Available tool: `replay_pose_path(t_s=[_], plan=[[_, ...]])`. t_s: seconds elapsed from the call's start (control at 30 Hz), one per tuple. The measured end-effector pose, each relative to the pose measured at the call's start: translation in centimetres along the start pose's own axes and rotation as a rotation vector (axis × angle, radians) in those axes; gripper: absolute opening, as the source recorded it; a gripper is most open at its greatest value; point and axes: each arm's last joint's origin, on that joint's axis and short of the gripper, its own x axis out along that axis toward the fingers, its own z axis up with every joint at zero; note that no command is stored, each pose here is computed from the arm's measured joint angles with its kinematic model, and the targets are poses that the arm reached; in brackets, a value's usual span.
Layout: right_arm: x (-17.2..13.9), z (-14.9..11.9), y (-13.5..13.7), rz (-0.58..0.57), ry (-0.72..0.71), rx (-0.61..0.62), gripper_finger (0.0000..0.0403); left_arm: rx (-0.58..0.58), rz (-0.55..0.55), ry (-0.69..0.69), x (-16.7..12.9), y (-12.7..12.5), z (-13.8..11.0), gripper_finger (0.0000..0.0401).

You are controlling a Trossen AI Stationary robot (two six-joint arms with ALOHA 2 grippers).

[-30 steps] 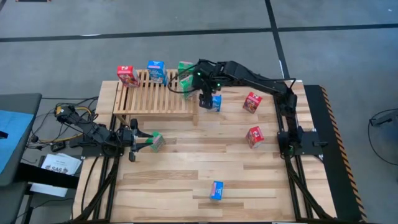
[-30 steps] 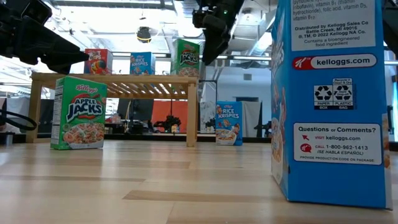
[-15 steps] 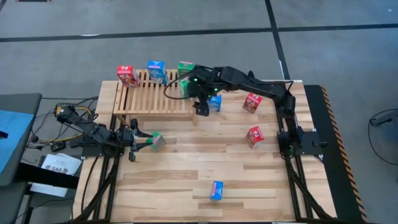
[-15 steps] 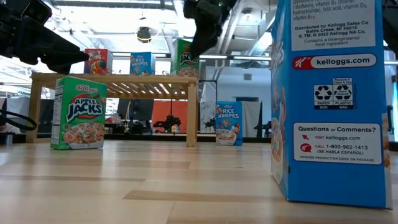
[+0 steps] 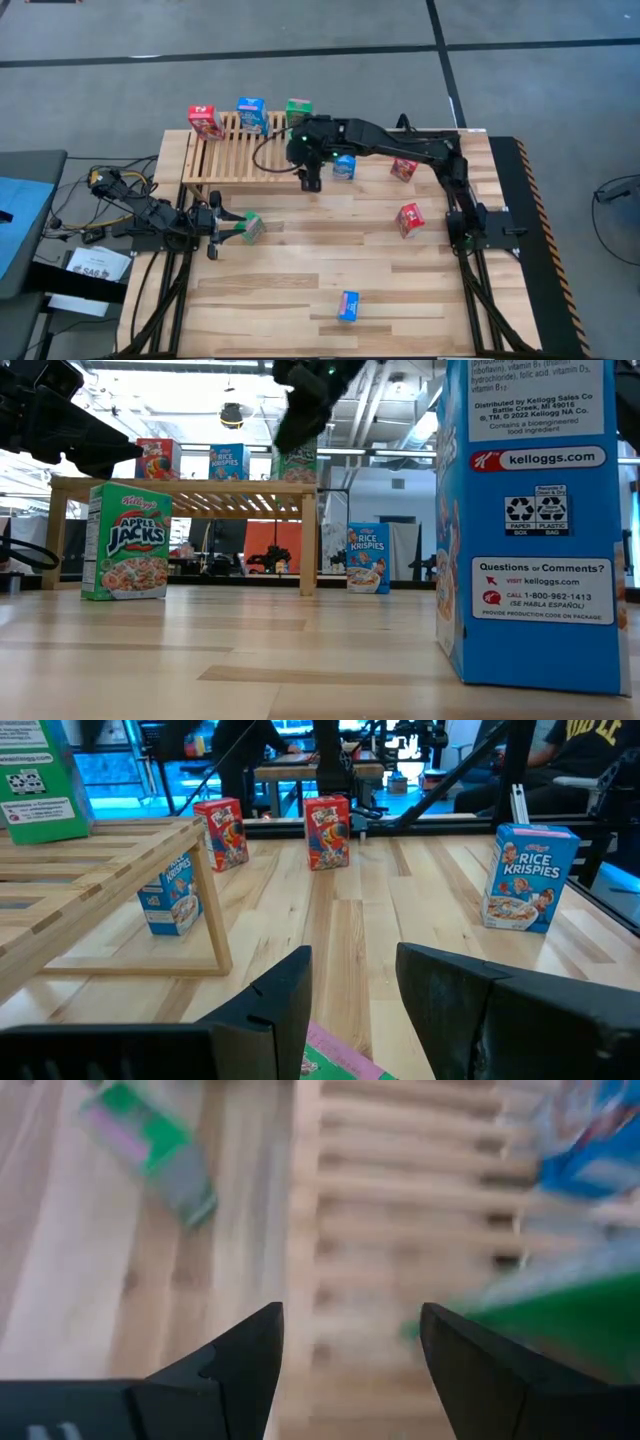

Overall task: Stack cereal on shelf
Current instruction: Put the bottom green cereal box on the shelf aligned with the green cereal box

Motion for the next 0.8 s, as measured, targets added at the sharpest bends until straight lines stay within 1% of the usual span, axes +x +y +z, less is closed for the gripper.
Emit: replay_pose_path(t_s=[0.07, 0.13, 0.23, 0.4, 0.57, 0.7, 0.8], plan=[[0.3, -0.4, -0.2, -0.006, 0.033, 0.004, 0.0261, 0.000, 0.001, 0.000, 0.0, 0.0, 0.0, 0.0138], [0.3, -0.3, -0.3, -0.005, 0.012, 0.011, 0.0261, 0.000, 0.000, 0.000, 0.0, 0.0, 0.0, 0.0138], [0.3, -0.2, -0.4, -0.024, 0.012, 0.013, 0.0261, 0.000, 0.001, 0.000, 0.0, 0.0, 0.0, 0.0138], [0.3, -0.2, -0.2, -0.022, 0.016, 0.034, 0.0261, 0.000, 0.000, 0.000, 0.0, 0.0, 0.0, 0.0138], [0.3, 0.0, 0.8, -0.012, 0.024, 0.042, 0.0261, 0.000, 0.000, 0.000, 0.0, 0.0, 0.0, 0.0138], [-0.2, 0.5, 2.3, 0.012, 0.026, 0.041, 0.0261, 0.000, 0.000, 0.000, 0.0, 0.0, 0.0, 0.0138], [-1.0, 1.3, 3.4, -0.009, 0.011, 0.018, 0.0261, 0.000, 0.000, 0.000, 0.0, 0.0, 0.0, 0.0138]])
